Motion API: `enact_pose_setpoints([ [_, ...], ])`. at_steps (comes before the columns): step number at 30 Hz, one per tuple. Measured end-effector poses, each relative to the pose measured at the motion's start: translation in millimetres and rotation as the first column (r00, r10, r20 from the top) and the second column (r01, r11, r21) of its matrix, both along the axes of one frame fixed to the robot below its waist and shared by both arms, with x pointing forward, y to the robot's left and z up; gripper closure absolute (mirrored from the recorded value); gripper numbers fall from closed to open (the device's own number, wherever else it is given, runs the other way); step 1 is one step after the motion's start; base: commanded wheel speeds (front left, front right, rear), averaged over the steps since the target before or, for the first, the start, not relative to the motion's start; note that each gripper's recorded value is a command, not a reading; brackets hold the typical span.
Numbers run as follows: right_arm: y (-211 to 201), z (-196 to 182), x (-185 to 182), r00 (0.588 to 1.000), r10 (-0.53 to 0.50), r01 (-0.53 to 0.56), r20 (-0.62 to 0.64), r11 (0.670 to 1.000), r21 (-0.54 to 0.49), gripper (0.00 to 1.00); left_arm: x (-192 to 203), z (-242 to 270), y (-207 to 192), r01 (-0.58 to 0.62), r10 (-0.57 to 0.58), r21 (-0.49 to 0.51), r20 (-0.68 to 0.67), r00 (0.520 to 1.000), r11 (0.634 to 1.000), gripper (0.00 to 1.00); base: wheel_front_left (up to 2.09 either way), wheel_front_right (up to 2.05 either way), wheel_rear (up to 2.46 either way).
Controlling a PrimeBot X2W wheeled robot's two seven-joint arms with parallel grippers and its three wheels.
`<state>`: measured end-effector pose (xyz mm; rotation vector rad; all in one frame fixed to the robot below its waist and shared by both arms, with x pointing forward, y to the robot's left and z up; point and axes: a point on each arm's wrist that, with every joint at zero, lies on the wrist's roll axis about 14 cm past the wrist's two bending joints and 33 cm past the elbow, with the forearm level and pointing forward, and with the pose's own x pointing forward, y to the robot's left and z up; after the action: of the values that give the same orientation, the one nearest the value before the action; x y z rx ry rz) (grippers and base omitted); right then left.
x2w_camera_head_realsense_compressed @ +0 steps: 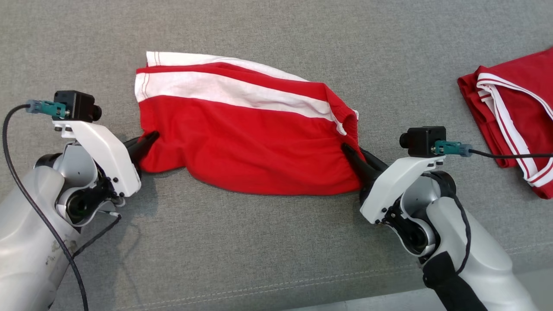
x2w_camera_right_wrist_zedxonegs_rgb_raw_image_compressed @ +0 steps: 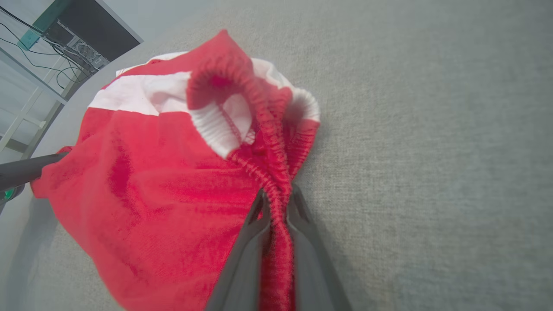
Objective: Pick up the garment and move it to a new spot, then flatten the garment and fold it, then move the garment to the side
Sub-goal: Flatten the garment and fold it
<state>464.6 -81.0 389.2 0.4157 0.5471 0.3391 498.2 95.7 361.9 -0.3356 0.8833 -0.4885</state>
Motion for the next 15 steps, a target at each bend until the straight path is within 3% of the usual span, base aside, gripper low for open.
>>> enact_pose_setpoints([
  [6, -7, 13, 1, 0.999, 0.029, -0.028, -0.015, 0.999, 0.029, 1.0, -21, 13, -7, -0.031, 0.034, -0.105, 0.028, 0.999, 0.994, 1.0, 0.0, 0.0, 0.0],
  [15, -24, 25, -18, 0.993, 0.088, -0.084, -0.073, 0.994, 0.065, 1.0, -62, 31, 23, -0.127, 0.148, -0.167, 0.121, 0.982, 0.978, 1.0, 0.0, 0.0, 0.0],
])
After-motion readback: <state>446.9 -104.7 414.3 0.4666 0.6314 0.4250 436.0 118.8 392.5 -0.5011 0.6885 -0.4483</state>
